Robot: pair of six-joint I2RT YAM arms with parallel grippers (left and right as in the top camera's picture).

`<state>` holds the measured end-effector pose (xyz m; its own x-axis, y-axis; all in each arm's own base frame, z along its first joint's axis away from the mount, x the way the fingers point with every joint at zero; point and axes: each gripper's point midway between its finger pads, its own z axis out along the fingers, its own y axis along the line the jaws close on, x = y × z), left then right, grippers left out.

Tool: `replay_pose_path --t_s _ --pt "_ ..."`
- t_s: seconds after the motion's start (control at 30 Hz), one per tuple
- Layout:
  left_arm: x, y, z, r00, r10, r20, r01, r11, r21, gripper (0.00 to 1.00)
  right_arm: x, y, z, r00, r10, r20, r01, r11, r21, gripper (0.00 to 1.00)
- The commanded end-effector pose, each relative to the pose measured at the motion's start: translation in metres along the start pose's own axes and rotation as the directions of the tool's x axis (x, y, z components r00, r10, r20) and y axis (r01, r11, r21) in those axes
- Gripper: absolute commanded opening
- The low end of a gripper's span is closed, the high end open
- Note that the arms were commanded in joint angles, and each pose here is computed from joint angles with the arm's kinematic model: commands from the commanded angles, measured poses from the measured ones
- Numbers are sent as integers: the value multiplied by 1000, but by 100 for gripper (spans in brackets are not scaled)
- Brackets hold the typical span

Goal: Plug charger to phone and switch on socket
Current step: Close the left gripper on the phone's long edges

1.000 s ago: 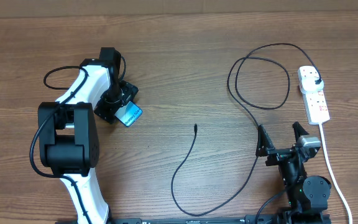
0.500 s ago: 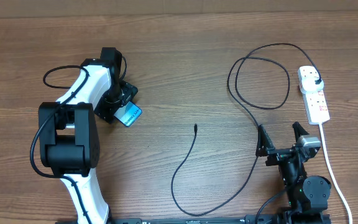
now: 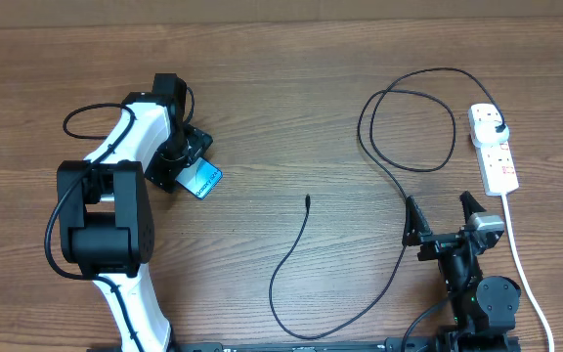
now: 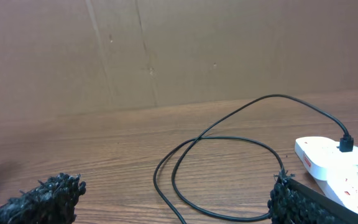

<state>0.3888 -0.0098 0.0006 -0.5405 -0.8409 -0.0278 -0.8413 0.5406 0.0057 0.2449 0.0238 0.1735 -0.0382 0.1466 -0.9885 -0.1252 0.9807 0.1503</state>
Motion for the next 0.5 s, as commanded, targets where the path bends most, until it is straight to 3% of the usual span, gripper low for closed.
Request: replay_pose_path --t_s 0.0,0.47 --pt "-8 12 10 1000 11 25 -9 998 -56 100 2 -2 0 1000 7 3 -7 1000 8 100" --pt "-6 8 11 1000 10 14 -9 999 -38 95 2 -2 0 1000 7 3 -7 1000 8 100"
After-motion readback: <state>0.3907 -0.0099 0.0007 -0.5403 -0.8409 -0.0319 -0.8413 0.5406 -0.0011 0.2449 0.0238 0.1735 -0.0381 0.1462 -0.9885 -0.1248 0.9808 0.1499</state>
